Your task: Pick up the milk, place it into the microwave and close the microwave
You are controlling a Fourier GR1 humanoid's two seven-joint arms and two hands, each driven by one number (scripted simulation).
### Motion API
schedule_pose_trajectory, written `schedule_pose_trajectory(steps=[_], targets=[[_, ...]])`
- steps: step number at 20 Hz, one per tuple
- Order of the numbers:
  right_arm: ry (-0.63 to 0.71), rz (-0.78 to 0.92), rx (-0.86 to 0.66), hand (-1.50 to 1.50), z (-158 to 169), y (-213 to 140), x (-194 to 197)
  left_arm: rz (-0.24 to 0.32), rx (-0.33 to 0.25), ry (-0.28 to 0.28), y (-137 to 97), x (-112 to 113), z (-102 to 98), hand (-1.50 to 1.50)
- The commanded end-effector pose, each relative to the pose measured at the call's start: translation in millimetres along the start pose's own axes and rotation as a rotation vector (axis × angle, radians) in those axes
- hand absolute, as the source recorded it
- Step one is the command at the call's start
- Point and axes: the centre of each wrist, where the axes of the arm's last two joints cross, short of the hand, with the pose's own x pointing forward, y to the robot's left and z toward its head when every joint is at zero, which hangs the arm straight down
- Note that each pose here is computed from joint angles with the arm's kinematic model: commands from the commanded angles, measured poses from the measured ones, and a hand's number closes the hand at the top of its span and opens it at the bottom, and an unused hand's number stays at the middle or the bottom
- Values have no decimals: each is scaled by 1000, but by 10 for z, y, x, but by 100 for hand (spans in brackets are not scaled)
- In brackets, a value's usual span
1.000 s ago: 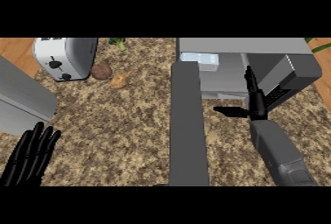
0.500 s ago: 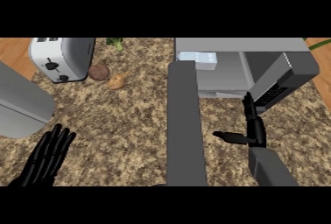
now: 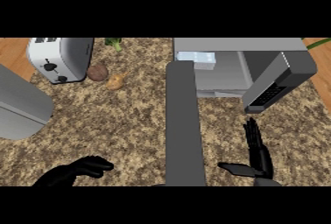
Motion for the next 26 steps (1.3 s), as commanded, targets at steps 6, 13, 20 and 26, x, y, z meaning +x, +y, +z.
schedule_pose_trajectory(steps=[6,13,20,26], targets=[[-75,-62,-13,-150,467,-395,239,12,-112,26,-298,-156,-321,150],[-75,-60,-14,-150,861,-335,395,-22,-297,41,-459,-329,-813,150],[-98,-70,-22,-150,1278,-632,504,-31,-483,164,-621,-638,-1140,150],[-126,-72,8,-150,1345,-687,675,-133,-566,116,-1267,-817,-1159,150]])
